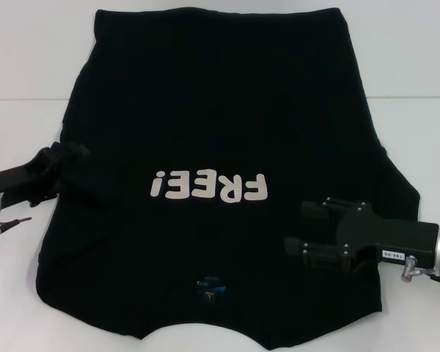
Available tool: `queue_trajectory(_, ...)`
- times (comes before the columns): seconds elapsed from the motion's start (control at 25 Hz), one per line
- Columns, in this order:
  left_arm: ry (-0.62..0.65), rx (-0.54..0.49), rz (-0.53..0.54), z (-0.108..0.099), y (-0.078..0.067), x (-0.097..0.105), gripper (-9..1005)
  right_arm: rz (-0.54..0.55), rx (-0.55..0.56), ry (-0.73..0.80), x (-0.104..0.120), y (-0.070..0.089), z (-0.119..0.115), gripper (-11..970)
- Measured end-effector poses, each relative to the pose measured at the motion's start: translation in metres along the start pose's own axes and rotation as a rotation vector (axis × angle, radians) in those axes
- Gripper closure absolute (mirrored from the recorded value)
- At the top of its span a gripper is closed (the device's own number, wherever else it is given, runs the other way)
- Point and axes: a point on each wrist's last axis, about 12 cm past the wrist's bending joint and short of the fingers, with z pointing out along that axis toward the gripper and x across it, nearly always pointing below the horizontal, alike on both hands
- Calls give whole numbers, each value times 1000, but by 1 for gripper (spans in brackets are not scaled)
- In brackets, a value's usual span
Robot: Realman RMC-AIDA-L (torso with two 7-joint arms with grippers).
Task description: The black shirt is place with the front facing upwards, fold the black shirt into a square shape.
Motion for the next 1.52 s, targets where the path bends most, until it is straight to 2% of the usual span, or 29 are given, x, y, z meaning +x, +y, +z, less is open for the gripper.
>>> queue_trajectory(0.16,-9,36,7,3,-7,-1,194,3,-1,1,1,0,0,142)
queue_trajectory(0.32,19,115,64,13,-27,5,195,3,-3,0,0,0,0,142)
queue_trajectory(0.48,70,225,169,24,-53,14,195,3,-2,0,0,0,0,142)
queue_trajectory(0.56,91,256,219,27,-61,18,196,3,0,1,1,0,0,142)
queue_trajectory(0.68,102,277,255,24,-61,18,196,5,6,-1,1,-1,0,142)
queue_trajectory(0.8,108,292,285,13,-52,16,196,10,12,-4,1,-1,-1,142)
queue_trajectory(0.88,117,327,350,2,-47,16,197,32,31,-15,1,-3,-5,142)
queue_trajectory(1.0,135,415,508,-17,-40,20,197,143,98,-49,-4,-14,-20,142)
queue_trajectory(1.16,134,548,785,-47,-29,31,198,372,183,-45,-18,-38,-55,142)
queue_trajectory(1.32,160,673,1021,-65,-22,49,198,586,257,84,-37,-60,-92,142)
queue_trajectory(1.36,168,699,1058,-68,-21,53,198,623,278,116,-43,-63,-99,142)
queue_trajectory(1.52,205,706,1100,-67,-19,59,196,823,396,284,-60,-74,-118,143)
